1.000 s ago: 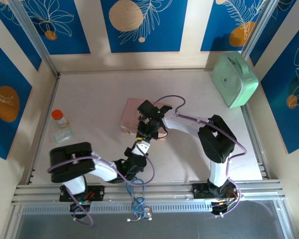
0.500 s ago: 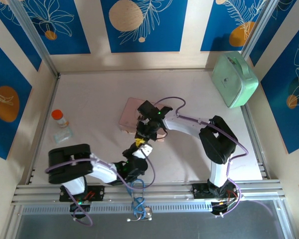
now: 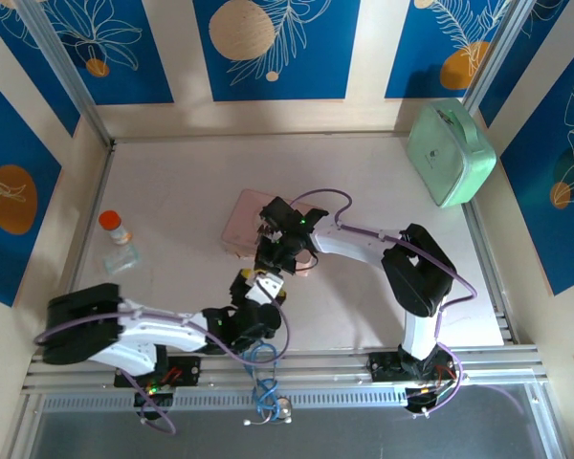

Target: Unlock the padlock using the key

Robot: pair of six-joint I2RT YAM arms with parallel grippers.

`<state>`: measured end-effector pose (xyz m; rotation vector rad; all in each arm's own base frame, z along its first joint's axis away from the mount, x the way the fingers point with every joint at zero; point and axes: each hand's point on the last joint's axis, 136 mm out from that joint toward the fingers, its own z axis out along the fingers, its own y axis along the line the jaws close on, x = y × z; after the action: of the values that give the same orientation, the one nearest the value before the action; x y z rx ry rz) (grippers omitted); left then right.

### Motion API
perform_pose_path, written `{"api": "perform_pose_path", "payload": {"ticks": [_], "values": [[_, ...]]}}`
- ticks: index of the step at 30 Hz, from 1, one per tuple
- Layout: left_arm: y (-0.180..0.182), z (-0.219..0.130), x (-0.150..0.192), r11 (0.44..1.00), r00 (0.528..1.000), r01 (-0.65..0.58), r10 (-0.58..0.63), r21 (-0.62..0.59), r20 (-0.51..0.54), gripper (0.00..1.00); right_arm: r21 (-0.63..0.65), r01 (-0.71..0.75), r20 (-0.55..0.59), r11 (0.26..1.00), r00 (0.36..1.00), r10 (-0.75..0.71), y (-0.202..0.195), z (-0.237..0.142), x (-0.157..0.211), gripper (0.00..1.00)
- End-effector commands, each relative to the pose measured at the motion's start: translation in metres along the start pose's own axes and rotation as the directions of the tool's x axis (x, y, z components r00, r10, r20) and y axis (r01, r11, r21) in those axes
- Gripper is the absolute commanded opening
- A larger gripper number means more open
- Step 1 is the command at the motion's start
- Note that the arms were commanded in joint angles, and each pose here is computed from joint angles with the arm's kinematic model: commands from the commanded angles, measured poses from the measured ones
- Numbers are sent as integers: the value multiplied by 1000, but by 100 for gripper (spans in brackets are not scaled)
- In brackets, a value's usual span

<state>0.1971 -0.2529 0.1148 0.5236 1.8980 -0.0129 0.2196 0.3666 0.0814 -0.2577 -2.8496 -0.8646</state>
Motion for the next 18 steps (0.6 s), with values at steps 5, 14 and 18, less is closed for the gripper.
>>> {"api": "perform_pose_path", "payload": {"ticks": [5, 14, 18], "values": [[67, -53, -24, 952, 948, 303, -305, -29, -89, 100, 162, -30, -138, 986, 989, 52, -57, 33, 40, 0], [100, -48, -6, 858, 810, 507, -508, -87, -293, 95, 246, -29, -50, 969, 998, 43, -81, 35, 33, 9], [99, -27, -16, 832, 780, 549, -545, -82, -308, 92, 257, -35, -17, 966, 999, 41, -89, 39, 29, 12]]}}
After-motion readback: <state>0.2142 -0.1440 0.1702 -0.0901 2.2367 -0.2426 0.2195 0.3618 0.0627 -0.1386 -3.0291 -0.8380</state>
